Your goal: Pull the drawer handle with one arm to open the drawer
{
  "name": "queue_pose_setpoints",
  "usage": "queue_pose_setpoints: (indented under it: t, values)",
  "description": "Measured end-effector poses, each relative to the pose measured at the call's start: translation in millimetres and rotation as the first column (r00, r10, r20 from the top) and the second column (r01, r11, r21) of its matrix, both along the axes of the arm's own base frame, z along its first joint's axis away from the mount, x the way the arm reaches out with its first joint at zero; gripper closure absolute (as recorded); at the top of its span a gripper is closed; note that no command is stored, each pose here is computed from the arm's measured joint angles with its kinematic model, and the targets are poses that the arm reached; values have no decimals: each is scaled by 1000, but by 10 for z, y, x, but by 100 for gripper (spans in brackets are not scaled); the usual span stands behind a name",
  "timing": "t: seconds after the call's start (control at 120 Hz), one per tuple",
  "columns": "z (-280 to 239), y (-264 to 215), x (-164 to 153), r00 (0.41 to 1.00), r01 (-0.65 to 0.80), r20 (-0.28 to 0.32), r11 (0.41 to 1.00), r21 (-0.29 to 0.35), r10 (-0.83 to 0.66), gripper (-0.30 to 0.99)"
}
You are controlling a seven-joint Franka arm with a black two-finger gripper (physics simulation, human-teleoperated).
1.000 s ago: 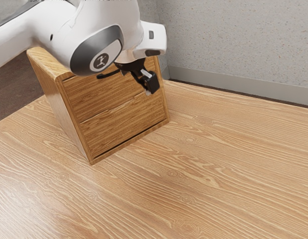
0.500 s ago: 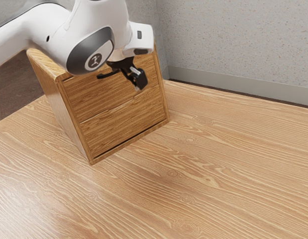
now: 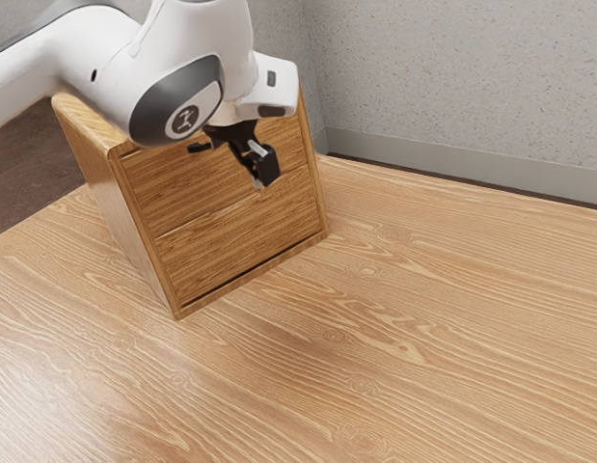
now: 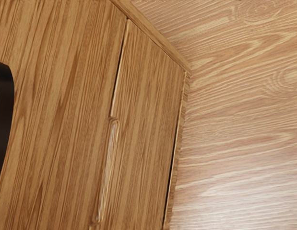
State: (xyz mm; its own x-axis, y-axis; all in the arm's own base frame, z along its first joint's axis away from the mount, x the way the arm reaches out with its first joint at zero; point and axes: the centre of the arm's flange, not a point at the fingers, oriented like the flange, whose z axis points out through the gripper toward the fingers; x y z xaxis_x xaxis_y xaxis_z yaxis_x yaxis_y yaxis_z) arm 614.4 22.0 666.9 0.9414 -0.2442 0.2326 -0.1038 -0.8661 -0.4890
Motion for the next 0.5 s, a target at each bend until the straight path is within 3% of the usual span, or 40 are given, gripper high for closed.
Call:
queue_pose_setpoints:
  t: [0.5]
  values:
    - [79,58,47,1000,20,21,1000,24,-20,0]
